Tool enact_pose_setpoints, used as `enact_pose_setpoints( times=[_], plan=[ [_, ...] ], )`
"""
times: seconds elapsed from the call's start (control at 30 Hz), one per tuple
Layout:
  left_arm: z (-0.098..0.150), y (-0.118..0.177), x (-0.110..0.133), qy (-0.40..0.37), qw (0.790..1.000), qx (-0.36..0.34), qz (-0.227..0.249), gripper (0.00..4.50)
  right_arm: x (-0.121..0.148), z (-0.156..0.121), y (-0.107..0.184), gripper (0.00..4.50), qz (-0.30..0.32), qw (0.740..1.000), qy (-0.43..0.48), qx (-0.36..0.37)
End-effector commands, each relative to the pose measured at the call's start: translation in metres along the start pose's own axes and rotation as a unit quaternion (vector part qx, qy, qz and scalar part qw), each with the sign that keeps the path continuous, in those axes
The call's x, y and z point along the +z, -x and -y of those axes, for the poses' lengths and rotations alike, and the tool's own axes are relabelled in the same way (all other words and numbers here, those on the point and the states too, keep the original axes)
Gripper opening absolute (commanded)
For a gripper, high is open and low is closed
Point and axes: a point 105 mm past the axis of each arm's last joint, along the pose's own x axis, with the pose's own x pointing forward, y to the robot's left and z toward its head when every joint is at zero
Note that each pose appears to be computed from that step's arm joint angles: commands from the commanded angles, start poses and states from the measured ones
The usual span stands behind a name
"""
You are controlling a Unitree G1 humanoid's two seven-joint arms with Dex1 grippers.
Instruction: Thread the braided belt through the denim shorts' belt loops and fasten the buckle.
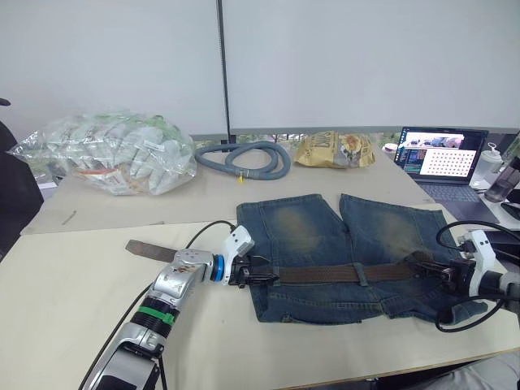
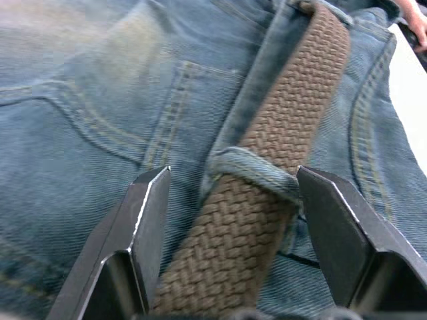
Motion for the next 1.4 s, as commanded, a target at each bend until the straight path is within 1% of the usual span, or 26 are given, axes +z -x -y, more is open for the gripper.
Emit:
enact_pose_setpoints(
  times=[0.03, 0.07, 0.17, 0.23, 0.3, 0.4, 0.53, 0.6, 0.7, 0.8, 0.9, 0.97, 1.03, 1.13, 1.2, 1.23, 1.3, 1.33, 1.4],
  plan=[
    [0.008, -0.003, 0.007, -0.038, 0.999, -0.021, -0.003, 3.16, 0.004, -0.004, -0.001, 0.23, 0.013, 1.000, 0.005, 0.007],
    [0.010, -0.003, 0.005, -0.040, 0.999, -0.025, -0.007, 3.16, 0.003, -0.004, -0.001, 0.23, 0.013, 1.000, 0.006, 0.006],
    [0.012, -0.001, -0.002, -0.047, 0.998, -0.029, -0.022, 2.36, 0.003, -0.004, -0.002, 0.23, 0.014, 1.000, 0.005, 0.007],
    [0.013, 0.002, -0.005, -0.048, 0.998, -0.034, -0.029, 1.63, 0.002, -0.004, -0.004, 0.23, 0.014, 1.000, 0.005, 0.006],
    [0.013, 0.003, -0.005, -0.047, 0.998, -0.037, -0.029, 1.06, 0.001, -0.004, -0.005, 0.23, 0.014, 1.000, 0.004, 0.007],
    [0.013, 0.004, -0.005, -0.048, 0.998, -0.039, -0.029, 0.05, 0.000, -0.005, -0.005, 0.23, 0.013, 1.000, 0.005, 0.007],
    [0.004, 0.007, -0.006, -0.060, 0.998, -0.016, -0.033, 0.00, 0.000, -0.012, -0.012, 0.23, 0.013, 1.000, 0.016, 0.022],
    [-0.007, 0.010, -0.003, -0.062, 0.998, 0.010, -0.029, 0.00, 0.003, -0.023, -0.019, 0.23, 0.016, 0.999, 0.024, 0.044],
    [-0.030, 0.023, 0.000, -0.071, 0.995, 0.067, -0.025, 0.00, 0.008, -0.045, -0.038, 0.23, 0.020, 0.995, 0.049, 0.085],
    [-0.046, 0.034, 0.003, -0.078, 0.991, 0.107, -0.021, 0.00, 0.013, -0.057, -0.053, 0.23, 0.019, 0.991, 0.072, 0.107],
    [-0.064, 0.052, 0.009, -0.095, 0.984, 0.152, -0.008, 0.00, 0.020, -0.072, -0.078, 0.23, 0.015, 0.985, 0.108, 0.131],
    [-0.077, 0.068, 0.014, -0.096, 0.977, 0.188, 0.002, 0.00, 0.030, -0.081, -0.097, 0.23, 0.021, 0.981, 0.136, 0.138],
    [-0.089, 0.086, 0.016, -0.104, 0.969, 0.224, -0.004, 0.00, 0.047, -0.091, -0.113, 0.23, 0.037, 0.975, 0.162, 0.145],
    [-0.098, 0.103, 0.018, -0.113, 0.961, 0.254, -0.005, 0.00, 0.065, -0.099, -0.127, 0.23, 0.061, 0.970, 0.185, 0.146],
    [-0.100, 0.111, 0.022, -0.118, 0.957, 0.263, 0.006, 0.00, 0.072, -0.103, -0.131, 0.23, 0.070, 0.964, 0.210, 0.148],
    [-0.097, 0.113, 0.024, -0.120, 0.960, 0.254, 0.015, 0.00, 0.073, -0.105, -0.132, 0.23, 0.064, 0.958, 0.232, 0.155],
    [-0.082, 0.112, 0.026, -0.116, 0.971, 0.207, 0.026, 0.00, 0.070, -0.103, -0.129, 0.23, 0.049, 0.945, 0.280, 0.159],
    [-0.076, 0.113, 0.024, -0.109, 0.976, 0.188, 0.025, 0.00, 0.069, -0.099, -0.127, 0.23, 0.042, 0.943, 0.291, 0.155],
    [-0.064, 0.117, 0.015, -0.096, 0.983, 0.155, 0.007, 0.00, 0.069, -0.090, -0.122, 0.23, 0.036, 0.946, 0.289, 0.144]
  ],
)
